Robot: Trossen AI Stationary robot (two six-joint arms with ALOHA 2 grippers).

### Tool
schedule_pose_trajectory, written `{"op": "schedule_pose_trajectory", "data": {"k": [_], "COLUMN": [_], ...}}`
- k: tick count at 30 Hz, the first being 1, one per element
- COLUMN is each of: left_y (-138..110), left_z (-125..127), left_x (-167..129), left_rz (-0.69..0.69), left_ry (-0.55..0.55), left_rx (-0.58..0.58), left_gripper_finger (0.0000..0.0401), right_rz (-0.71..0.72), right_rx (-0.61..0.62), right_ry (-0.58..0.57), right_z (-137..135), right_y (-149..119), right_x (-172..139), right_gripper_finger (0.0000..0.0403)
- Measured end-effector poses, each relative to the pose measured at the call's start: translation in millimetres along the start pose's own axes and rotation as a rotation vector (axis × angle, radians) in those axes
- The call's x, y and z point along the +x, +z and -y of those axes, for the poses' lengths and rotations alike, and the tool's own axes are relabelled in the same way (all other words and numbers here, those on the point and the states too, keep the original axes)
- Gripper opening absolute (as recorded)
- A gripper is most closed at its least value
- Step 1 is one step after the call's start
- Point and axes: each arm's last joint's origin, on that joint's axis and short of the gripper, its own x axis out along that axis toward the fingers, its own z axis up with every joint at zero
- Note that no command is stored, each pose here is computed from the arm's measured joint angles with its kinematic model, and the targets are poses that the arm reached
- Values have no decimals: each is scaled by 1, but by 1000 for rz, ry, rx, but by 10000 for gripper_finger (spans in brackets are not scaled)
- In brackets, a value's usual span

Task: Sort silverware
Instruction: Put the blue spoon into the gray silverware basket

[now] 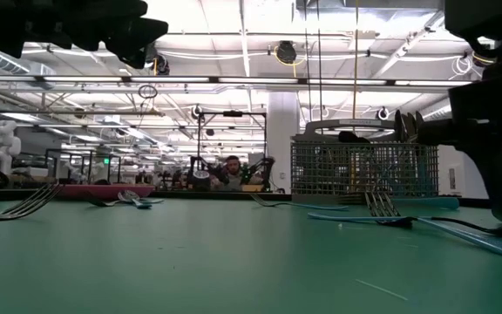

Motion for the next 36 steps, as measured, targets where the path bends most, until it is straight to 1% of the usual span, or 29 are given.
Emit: {"op": "schedule_pose_trajectory", "data": {"k": [2, 4, 9, 10, 14, 18, 22, 26, 29, 32, 34, 36], "left_y": [0, 0, 0, 0, 0, 0, 1, 1, 1, 1, 1, 1], "left_z": [0, 0, 0, 0, 0, 0, 0, 0, 0, 0, 0, 0], "left_x": [0, 0, 0, 0, 0, 0, 0, 0, 0, 0, 0, 0], "left_rz": [0, 0, 0, 0, 0, 0, 6, 6, 9, 11, 10, 10], "left_ry": [0, 0, 1, 1, 2, 2, 2, 2, 3, 3, 3, 3], "left_rx": [0, 0, 1, 1, 1, 1, 2, 2, 2, 2, 2, 2], "left_gripper_finger": [180, 180, 180, 180, 180, 180, 180, 180, 180, 180, 180, 180], "right_rz": [-12, -15, -12, -13, -12, -17, 17, 47, 130, 251, 356, 465], "right_rx": [-4, -4, 4, 10, 50, 60, 76, 89, 164, 329, 447, 533], "right_ry": [1, 6, 47, 53, 54, 47, -38, -100, -178, -281, -330, -367], "right_z": [0, -1, -2, -2, -1, 1, 5, 8, 15, 25, 32, 38], "right_y": [1, 1, 1, 1, 1, 3, 9, 15, 20, 17, 12, 6], "right_x": [3, 3, 2, 2, 2, -3, -15, -29, -44, -62, -79, -95], "right_gripper_finger": [122, 103, 23, 13, 12, 3, 3, 2, 1, 1, 1, 1]}}
